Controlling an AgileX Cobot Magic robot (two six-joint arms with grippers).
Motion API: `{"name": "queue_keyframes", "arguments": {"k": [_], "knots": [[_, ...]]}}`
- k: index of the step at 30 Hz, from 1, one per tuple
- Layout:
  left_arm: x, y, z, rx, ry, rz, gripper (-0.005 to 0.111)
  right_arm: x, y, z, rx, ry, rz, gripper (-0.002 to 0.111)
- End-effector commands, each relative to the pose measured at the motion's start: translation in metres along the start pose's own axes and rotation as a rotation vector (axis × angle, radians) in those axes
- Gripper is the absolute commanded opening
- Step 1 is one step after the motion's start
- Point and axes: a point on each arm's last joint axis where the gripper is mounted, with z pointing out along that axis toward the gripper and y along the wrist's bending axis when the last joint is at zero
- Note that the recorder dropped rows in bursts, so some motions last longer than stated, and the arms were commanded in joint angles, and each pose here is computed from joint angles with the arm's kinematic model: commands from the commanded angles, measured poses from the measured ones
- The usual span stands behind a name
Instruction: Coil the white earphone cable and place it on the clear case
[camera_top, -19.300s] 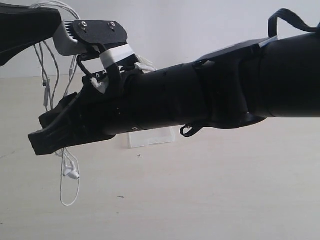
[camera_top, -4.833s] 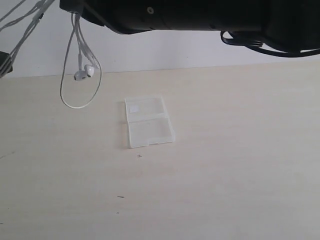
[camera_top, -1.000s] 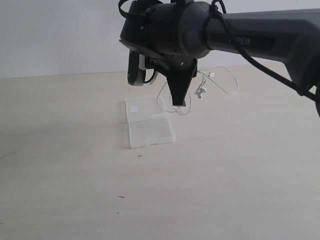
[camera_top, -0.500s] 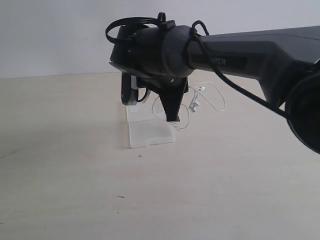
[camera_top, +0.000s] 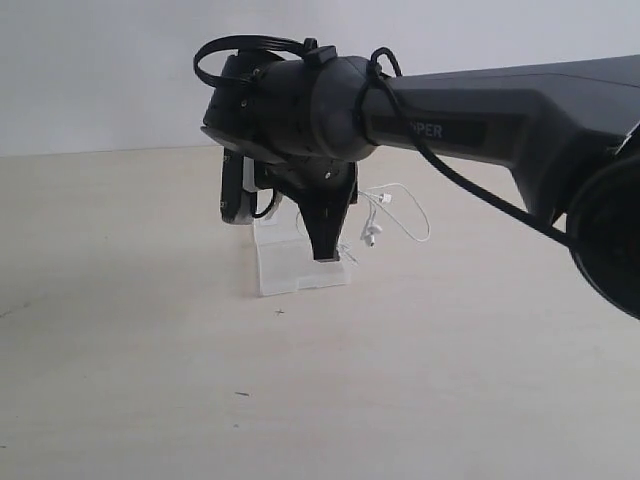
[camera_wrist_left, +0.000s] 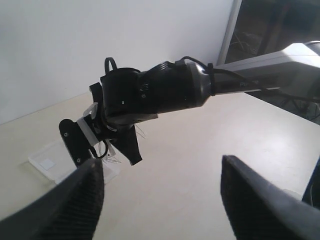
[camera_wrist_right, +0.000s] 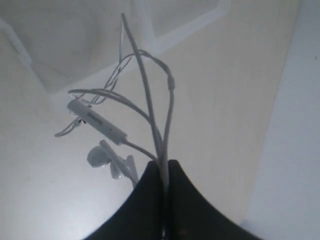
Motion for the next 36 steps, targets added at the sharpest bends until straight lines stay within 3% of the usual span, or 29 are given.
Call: {"name": "queue_keyframes", "arguments": {"k": [1, 7, 17, 36], "knots": [[0.0, 0.0, 0.001, 0.006, 0.001, -0.02, 0.064, -0.008, 0.003, -0.003, -0.01, -0.06, 0.004, 0.0], [0.0, 0.0, 0.001, 0.007, 0.002, -0.022, 0.064, -0.02, 0.011, -0.003, -0.04, -0.141, 0.014, 0.0], [0.001, -0.001, 0.001, 0.019, 0.013, -0.022, 0.064, -0.043, 0.014, -0.01, -0.109, -0.4, 0.151, 0.0], [0.003, -0.002, 0.001, 0.031, 0.025, -0.026, 0.064, -0.042, 0.007, -0.005, -0.139, -0.431, 0.31, 0.0]]}}
